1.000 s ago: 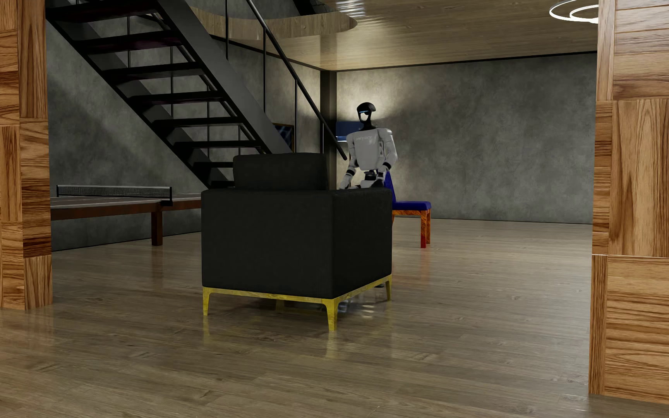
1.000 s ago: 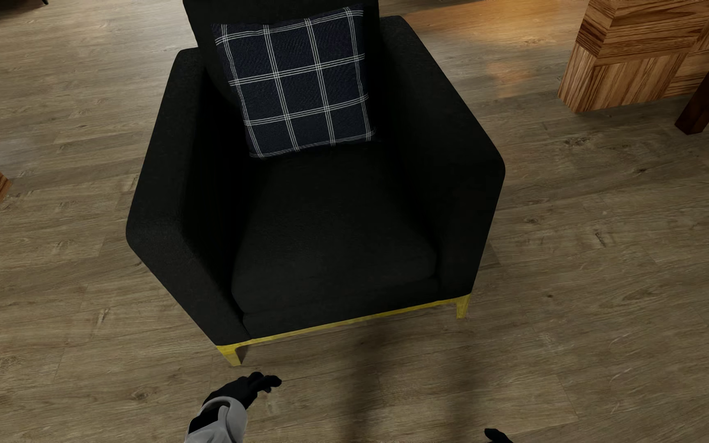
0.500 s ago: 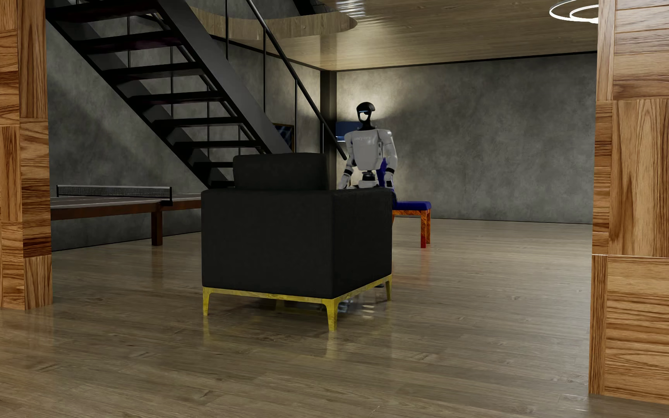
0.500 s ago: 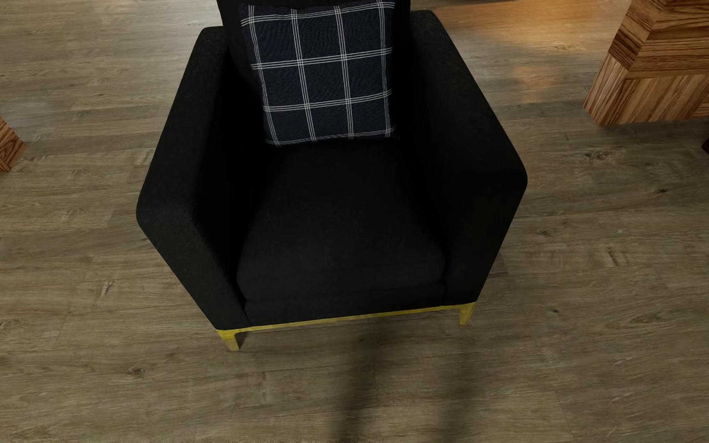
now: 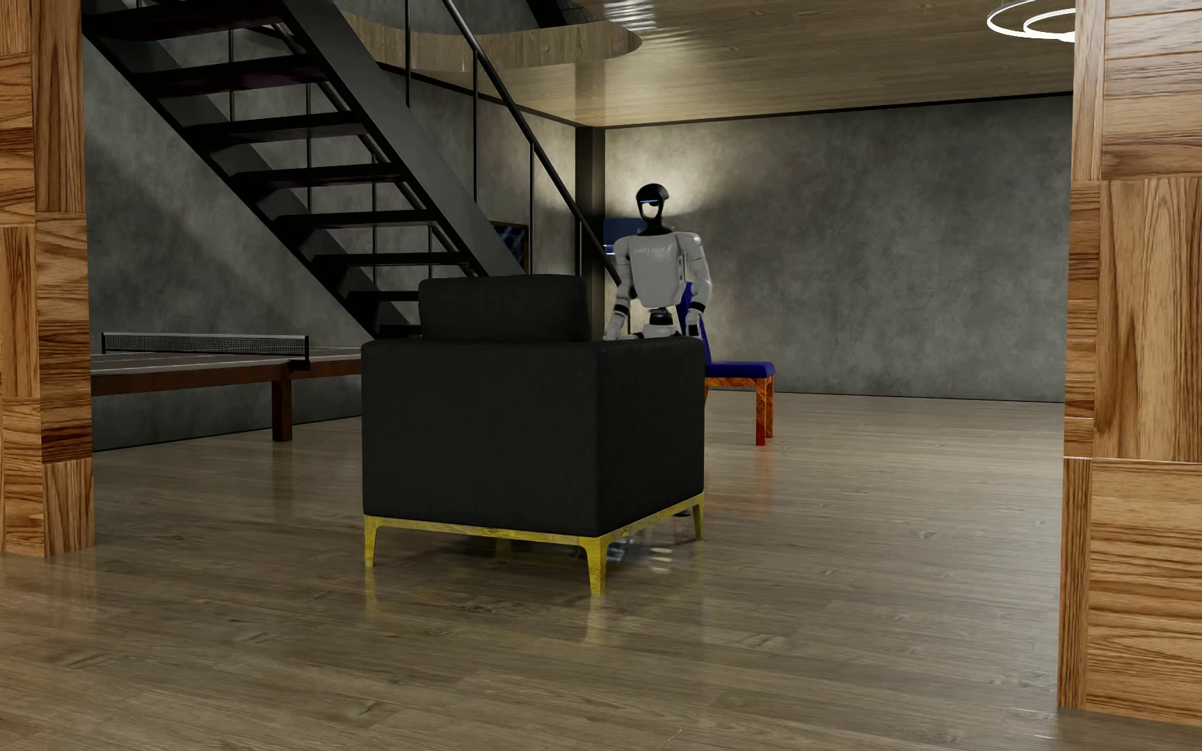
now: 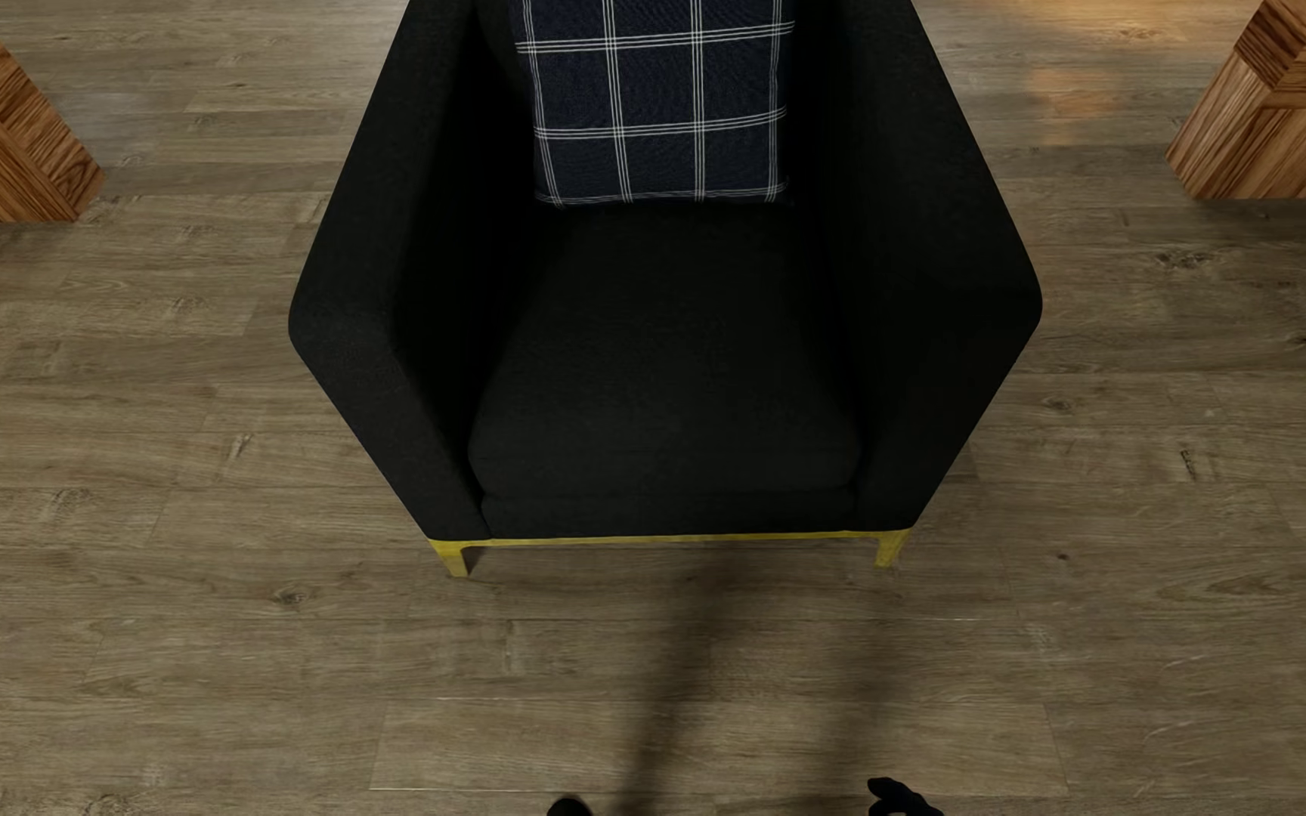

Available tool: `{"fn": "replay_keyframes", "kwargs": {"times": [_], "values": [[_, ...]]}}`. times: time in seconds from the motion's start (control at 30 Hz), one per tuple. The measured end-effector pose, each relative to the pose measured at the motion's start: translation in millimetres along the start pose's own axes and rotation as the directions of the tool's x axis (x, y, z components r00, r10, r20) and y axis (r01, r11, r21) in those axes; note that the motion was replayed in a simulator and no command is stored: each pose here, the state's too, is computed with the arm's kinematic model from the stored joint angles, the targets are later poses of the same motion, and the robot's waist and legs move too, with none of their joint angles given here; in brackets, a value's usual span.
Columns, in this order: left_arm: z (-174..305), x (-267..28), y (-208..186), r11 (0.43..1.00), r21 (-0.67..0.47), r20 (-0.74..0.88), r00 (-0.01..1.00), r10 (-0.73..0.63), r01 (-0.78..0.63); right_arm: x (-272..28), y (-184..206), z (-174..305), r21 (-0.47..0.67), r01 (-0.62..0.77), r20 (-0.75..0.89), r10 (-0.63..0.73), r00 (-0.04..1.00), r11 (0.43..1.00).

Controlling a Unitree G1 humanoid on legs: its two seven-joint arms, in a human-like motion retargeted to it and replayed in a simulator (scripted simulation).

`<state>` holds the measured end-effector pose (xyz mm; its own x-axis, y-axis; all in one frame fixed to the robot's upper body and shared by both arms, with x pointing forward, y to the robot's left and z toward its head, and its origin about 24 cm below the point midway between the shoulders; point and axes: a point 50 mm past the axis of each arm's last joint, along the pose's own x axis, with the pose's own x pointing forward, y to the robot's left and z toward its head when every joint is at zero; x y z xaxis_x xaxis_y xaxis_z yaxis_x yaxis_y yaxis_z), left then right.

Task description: Go to the armchair

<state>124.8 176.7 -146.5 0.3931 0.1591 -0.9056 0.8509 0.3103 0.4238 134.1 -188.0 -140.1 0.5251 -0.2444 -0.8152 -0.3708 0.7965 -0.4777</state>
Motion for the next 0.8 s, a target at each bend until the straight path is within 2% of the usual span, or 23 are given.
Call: {"fn": "replay_keyframes", "kwargs": {"times": [0.13,0.37,0.8], "values": [[3.3,-0.5,14.3,0.971,-0.230,0.009,0.998,0.069,-0.065,1.9,-5.9,11.7,-0.009,0.023,0.031,-0.023,0.999,1.000],[12.9,0.2,34.7,0.982,-0.147,0.051,0.990,0.129,-0.120,2.1,0.6,4.9,-0.028,-0.019,-0.028,0.018,0.999,0.999],[16.7,1.3,47.5,0.980,-0.115,0.074,0.983,0.169,-0.160,-6.9,5.2,-19.3,-0.064,-0.013,-0.025,0.011,1.000,0.998]]}}
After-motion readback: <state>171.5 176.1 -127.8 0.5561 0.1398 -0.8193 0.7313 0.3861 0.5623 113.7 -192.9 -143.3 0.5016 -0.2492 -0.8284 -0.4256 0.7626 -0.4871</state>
